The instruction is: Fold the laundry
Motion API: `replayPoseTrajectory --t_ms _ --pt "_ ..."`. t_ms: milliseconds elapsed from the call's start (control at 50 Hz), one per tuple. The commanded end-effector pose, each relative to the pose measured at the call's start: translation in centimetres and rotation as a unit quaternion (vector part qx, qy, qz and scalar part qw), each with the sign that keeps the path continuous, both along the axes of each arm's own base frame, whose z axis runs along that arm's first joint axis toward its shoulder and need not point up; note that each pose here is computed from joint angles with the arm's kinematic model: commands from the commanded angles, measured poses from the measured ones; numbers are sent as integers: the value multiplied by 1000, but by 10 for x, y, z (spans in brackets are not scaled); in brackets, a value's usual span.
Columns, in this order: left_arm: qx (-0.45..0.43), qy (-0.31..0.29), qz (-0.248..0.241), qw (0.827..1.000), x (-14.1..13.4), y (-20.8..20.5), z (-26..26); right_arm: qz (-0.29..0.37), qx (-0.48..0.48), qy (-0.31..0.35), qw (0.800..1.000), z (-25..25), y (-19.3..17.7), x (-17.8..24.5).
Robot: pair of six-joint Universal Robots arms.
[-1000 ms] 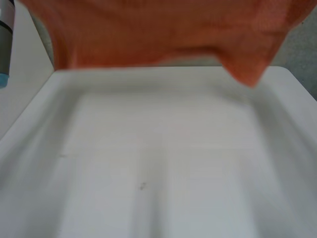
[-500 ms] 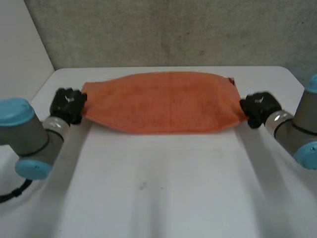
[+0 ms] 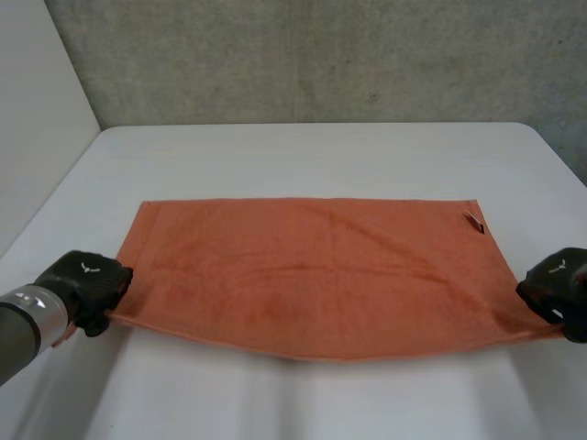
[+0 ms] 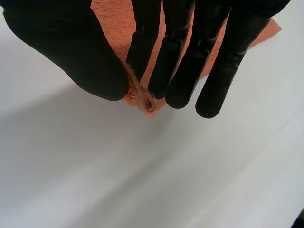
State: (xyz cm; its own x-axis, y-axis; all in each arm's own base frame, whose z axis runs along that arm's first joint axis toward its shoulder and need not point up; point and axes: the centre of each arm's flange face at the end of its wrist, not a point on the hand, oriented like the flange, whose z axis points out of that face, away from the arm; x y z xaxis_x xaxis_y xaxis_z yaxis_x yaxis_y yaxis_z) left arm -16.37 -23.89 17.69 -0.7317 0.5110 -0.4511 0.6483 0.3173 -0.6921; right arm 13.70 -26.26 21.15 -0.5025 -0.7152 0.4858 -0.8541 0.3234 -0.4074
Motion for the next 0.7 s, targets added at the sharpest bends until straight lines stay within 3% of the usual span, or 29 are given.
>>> replayPoseTrajectory --t_ms 20,240,400,500,700 --pt "-44 3 -13 999 -3 -15 10 0 -37 5 999 -8 -15 -3" --pt "-181 17 -41 983 -37 -104 -3 -11 -163 -81 983 -34 -90 42" --pt "-224 19 -52 973 -62 -159 -25 -11 -295 -137 946 -49 -158 74" --pt "-238 22 -55 969 -68 -183 -38 -8 -326 -141 935 -61 -176 86" --pt "-241 22 -58 969 -73 -192 -57 -5 -334 -145 931 -75 -189 93"
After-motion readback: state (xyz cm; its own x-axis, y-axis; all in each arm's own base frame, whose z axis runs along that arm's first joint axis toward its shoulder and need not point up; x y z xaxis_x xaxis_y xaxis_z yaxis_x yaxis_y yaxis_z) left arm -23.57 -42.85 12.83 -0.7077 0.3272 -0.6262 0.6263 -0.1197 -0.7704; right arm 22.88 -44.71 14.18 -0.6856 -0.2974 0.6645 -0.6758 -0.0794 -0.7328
